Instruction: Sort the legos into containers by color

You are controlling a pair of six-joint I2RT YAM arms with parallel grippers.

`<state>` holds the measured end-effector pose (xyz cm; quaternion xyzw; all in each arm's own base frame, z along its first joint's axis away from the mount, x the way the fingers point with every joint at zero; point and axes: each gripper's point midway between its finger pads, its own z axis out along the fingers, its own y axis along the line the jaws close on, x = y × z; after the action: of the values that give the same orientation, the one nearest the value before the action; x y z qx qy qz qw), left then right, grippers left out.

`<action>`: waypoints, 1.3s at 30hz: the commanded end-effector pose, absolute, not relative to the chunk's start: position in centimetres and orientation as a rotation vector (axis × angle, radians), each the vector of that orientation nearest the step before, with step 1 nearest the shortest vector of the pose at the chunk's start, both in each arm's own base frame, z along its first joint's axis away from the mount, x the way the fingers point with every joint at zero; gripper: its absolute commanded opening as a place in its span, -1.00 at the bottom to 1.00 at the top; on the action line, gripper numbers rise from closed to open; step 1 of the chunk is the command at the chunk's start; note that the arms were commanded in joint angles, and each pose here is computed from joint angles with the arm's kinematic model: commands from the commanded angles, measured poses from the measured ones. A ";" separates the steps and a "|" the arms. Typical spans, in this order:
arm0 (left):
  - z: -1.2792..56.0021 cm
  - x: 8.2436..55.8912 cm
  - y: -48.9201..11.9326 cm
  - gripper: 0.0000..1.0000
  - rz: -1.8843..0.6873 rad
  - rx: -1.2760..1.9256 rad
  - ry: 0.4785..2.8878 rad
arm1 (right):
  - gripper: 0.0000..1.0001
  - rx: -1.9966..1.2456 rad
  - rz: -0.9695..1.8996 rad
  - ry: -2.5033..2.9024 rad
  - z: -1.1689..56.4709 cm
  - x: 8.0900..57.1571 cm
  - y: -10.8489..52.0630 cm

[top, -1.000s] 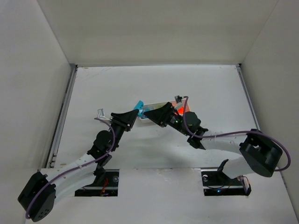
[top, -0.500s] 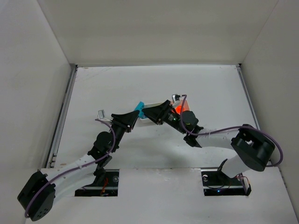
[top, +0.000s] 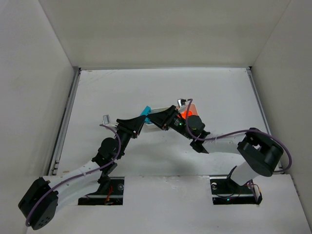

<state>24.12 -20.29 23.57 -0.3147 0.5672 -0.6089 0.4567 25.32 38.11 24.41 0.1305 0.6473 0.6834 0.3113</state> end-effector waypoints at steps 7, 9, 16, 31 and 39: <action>24.9 23.8 -20.1 -0.43 -1.546 -0.776 1.334 | -0.25 0.309 1.886 1.586 27.8 25.0 38.3; 24.8 23.9 -19.8 -0.24 -1.534 -0.782 1.328 | -0.26 0.310 1.886 1.587 27.8 24.9 38.1; 24.5 24.1 -19.8 -0.15 -1.511 -0.782 1.334 | -0.26 0.321 1.880 1.606 27.2 24.8 37.4; 25.2 24.4 -19.8 -0.28 -1.487 -0.755 1.323 | -0.25 0.337 1.893 1.642 25.8 24.5 37.0; 24.9 24.7 -19.6 -0.13 -1.458 -0.757 1.328 | -0.25 0.346 1.912 1.633 25.6 24.5 36.3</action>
<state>24.52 -20.16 22.65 -0.3116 0.5795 -0.5866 0.4723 24.98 36.91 23.05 0.1452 0.6491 0.6894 0.2869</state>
